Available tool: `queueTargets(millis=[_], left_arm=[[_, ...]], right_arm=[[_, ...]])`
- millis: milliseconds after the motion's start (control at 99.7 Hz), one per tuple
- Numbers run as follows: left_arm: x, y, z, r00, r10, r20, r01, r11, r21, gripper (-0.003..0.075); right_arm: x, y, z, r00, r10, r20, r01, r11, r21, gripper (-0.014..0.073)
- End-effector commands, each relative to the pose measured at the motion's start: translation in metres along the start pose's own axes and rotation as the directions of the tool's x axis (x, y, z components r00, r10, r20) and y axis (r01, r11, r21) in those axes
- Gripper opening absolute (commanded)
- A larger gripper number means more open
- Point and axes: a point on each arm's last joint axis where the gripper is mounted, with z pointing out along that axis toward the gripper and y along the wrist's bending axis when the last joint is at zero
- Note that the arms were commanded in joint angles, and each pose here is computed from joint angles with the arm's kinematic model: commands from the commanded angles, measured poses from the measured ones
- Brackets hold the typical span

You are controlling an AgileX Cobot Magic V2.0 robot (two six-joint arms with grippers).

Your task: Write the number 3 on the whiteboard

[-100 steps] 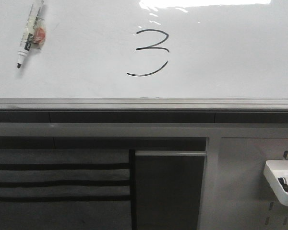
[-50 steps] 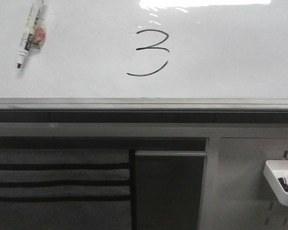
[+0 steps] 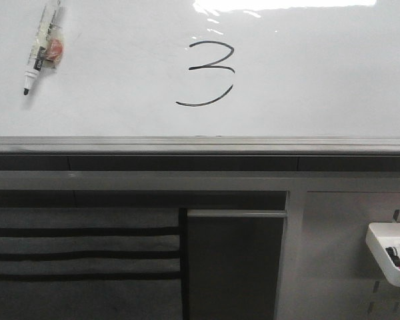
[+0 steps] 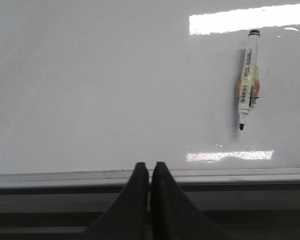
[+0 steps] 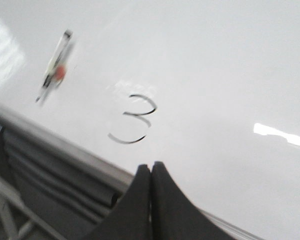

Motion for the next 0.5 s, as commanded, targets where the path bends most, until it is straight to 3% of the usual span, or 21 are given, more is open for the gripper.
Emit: queueTargets(millis=[0,190,341,491], left_arm=[[-0.008,0.000,-0.003,0.994,-0.018,0.104,0.018,1.000,-0.004,-0.0018],[-0.008,0.000,-0.003,0.994,-0.018,0.104,0.018,1.000,-0.004,-0.0018],[-0.008,0.000,-0.003,0.994,-0.018,0.104,0.018,1.000,-0.004,-0.0018],[-0.008,0.000,-0.003,0.994,-0.018,0.104,0.018,1.000,-0.004,-0.0018]], right_arm=[[0.010,-0.013,-0.018,0.973,0.106,0.203,-0.140,0.977,0.163,-0.0074],[0.070,-0.016,-0.036,0.972,0.097,0.216,-0.163,0.936,0.313,-0.0074],[0.102,-0.014,-0.039,0.974,0.101,0.205,-0.166,0.929,0.329,-0.0074],[0.112,-0.015,-0.038,0.973,0.102,0.208,-0.170,0.923,0.344,-0.0074]])
